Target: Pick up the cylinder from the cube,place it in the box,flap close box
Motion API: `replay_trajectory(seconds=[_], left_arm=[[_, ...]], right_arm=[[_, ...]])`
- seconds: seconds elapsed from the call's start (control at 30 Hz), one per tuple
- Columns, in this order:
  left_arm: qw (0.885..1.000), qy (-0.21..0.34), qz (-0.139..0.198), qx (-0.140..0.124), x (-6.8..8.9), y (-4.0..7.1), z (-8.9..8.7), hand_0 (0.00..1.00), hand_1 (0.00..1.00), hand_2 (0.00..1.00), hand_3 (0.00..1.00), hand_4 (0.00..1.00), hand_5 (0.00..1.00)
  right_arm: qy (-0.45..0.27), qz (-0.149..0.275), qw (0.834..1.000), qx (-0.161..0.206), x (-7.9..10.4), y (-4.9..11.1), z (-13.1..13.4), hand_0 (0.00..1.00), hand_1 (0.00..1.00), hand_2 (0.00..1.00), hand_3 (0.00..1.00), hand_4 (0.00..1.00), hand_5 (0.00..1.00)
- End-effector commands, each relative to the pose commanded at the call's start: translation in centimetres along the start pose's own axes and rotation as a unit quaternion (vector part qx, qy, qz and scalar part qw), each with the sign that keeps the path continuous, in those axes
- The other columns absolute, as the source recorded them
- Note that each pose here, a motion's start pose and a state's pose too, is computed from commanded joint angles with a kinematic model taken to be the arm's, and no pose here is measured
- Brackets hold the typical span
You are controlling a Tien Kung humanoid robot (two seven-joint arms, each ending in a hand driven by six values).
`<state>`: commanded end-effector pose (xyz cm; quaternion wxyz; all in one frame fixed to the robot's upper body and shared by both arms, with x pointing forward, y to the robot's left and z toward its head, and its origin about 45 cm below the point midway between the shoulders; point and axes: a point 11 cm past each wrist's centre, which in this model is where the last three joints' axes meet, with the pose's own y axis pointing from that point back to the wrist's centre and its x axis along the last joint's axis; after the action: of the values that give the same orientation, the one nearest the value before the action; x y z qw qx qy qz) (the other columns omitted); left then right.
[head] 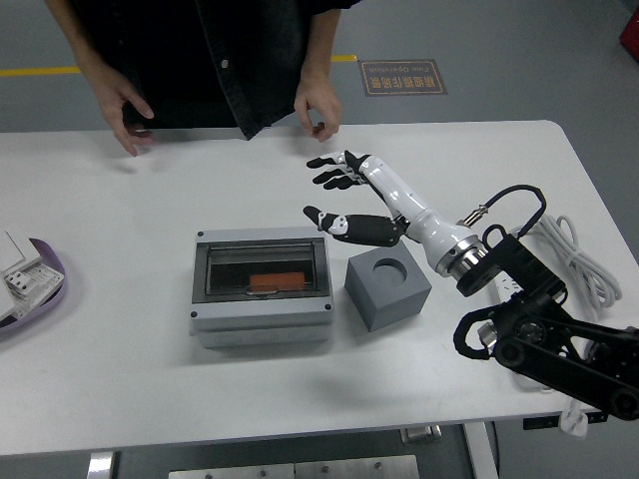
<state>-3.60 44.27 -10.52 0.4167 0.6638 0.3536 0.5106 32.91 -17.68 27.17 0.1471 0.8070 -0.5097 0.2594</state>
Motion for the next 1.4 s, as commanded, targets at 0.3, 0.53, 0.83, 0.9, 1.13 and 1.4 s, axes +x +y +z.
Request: replay_trajectory(seconds=[0.3, 0.53, 0.83, 0.9, 1.13, 1.4], left_arm=[[1.0, -0.011, -0.002, -0.006, -0.1, 0.0, 0.7, 0.512, 0.561, 0.562, 0.606, 0.719, 0.168], [1.0, -0.018, 0.008, -0.017, 1.1, 0.0, 1.5, 0.513, 0.561, 0.562, 0.606, 0.72, 0.166], [0.999, -0.023, 0.015, -0.016, 2.1, 0.0, 1.8, 0.512, 0.56, 0.561, 0.606, 0.72, 0.167], [0.999, -0.024, 0.017, -0.016, 2.3, 0.0, 1.8, 0.513, 0.56, 0.561, 0.606, 0.72, 0.171], [0.999, -0.026, 0.023, -0.013, 2.9, 0.0, 1.6, 0.512, 0.56, 0.561, 0.606, 0.722, 0.172], [0.999, -0.025, 0.023, -0.012, 3.0, 0.0, 1.5, 0.512, 0.56, 0.561, 0.606, 0.723, 0.173]], right_arm=[[-0.102, 0.088, 0.991, -0.006, 3.6, 0.9, 3.7, 0.687, 0.653, 0.669, 0.749, 0.759, 0.33], [-0.112, 0.155, 0.981, 0.034, 6.5, 2.3, 3.9, 0.697, 0.656, 0.666, 0.734, 0.747, 0.33], [-0.125, 0.235, 0.963, 0.031, 9.9, 5.3, 5.8, 0.698, 0.654, 0.655, 0.686, 0.742, 0.325], [-0.128, 0.249, 0.96, 0.026, 10.4, 5.9, 6.2, 0.7, 0.65, 0.643, 0.668, 0.739, 0.325], [-0.128, 0.277, 0.952, 0.014, 11.4, 7.4, 7.2, 0.701, 0.65, 0.645, 0.667, 0.738, 0.322], [-0.129, 0.287, 0.949, 0.017, 11.7, 7.8, 7.3, 0.705, 0.65, 0.646, 0.666, 0.738, 0.303]])
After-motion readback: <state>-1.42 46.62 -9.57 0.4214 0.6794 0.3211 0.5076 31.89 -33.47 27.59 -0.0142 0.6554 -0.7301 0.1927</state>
